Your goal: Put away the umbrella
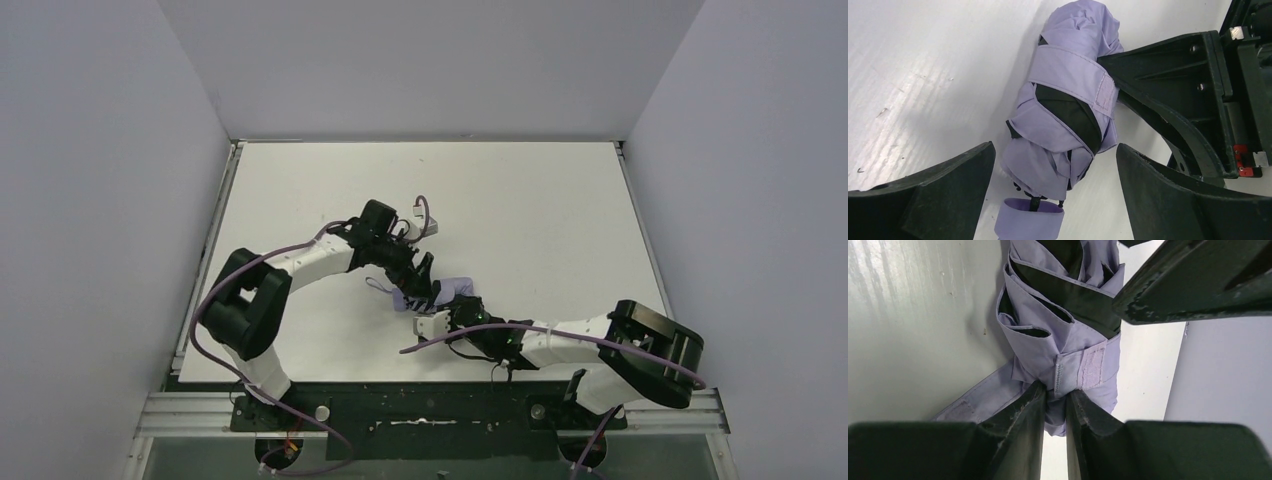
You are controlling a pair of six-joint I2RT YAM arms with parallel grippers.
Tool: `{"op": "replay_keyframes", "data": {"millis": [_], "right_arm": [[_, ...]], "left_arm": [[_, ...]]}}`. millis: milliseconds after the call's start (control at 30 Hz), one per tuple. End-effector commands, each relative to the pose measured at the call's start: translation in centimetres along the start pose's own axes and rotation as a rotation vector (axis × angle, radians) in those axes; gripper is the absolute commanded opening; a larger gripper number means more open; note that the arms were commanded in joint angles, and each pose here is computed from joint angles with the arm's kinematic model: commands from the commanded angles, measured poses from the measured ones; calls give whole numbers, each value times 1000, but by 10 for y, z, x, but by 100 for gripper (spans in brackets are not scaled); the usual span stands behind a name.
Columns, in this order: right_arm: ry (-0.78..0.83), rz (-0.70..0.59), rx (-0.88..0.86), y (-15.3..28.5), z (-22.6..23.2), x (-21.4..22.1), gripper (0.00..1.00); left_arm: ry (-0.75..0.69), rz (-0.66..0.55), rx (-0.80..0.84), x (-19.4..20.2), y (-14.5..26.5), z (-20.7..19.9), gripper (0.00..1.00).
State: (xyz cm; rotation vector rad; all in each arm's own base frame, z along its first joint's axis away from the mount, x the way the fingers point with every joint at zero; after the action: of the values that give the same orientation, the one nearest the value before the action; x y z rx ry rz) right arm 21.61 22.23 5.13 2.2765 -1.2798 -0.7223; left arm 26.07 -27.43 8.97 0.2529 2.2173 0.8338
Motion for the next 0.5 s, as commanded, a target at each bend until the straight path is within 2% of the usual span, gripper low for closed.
{"op": "replay_keyframes", "data": {"millis": [0,333,467], "right_arm": [[37,45,-148,1,40,16,4],[21,52,-145,-1,42,16,4],[9,51,-132,-1,40,16,4]], "left_arm": [[-29,18,116,-9,-5,-14,90],[-54,99,129,7,-30,-10,91],[-68,137,127,15,-33,-9,82]]}}
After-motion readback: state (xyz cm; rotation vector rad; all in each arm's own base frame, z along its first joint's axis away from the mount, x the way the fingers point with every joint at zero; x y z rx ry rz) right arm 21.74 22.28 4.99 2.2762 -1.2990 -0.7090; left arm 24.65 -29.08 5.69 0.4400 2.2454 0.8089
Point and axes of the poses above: each gripper's point midway between its finger pads, its own y axis back along the fingers, its own z axis along the line the jaws close on, x = y × z, the point moved 3 cm from there along y, back along the fingers, and after that the axes turned 6 degrees about y, right-handed, at the moved point
